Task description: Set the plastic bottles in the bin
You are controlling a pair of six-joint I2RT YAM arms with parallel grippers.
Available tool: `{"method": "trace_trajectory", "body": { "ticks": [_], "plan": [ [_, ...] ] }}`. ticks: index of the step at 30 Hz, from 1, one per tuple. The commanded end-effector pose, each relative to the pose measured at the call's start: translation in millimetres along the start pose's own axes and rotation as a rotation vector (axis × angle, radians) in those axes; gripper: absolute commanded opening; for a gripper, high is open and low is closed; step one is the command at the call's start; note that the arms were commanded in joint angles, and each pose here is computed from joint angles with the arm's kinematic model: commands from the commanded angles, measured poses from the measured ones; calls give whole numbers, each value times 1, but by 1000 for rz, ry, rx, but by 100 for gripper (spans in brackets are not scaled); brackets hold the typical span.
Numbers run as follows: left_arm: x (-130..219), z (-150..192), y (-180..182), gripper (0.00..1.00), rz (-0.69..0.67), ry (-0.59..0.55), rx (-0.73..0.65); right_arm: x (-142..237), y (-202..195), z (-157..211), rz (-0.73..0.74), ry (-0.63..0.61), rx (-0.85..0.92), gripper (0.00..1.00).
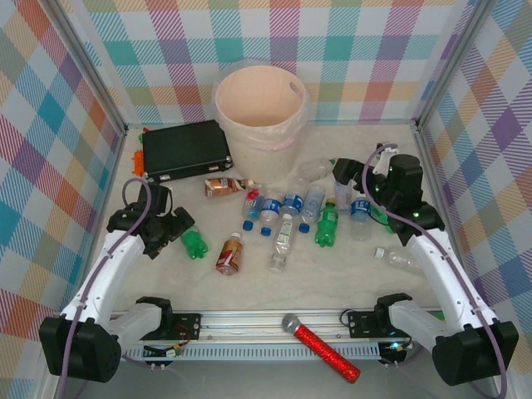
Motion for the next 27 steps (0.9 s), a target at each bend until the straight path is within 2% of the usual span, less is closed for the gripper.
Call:
{"method": "trace_trajectory", "body": {
  "ticks": [1, 7, 10, 17, 24, 27],
  "plan": [
    [-9, 17, 1, 100, -13, 99, 5, 7, 20, -4, -13, -16, 93, 99],
    [-33, 22, -7, 100, -14, 195, -20, 11, 44, 5, -51, -3, 158, 99],
    [-41, 17, -15, 100, -8, 208, -48, 13, 50, 11, -55, 11, 179, 99],
    [-72, 13, -19, 100, -77, 283, -79, 24, 57, 19, -56, 20, 198, 99],
    [-93, 14, -18, 92, -115, 333, -85, 33, 68, 25, -68, 13, 225, 99],
    [-96, 14, -16, 84, -131, 333, -89, 34, 68, 29, -62, 21, 228, 99]
  ]
}}
Point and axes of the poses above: each hand's point on the last joint's axis, 136 mm out from that joint toward the fingers, its own x axis back along the fingers, its own y axis along the line the jaws close on, z = x × y, the point moved 4 cm from there along x, back along the fingers, and after that the axes turned 8 degrees about -x, right-handed, at the moved point
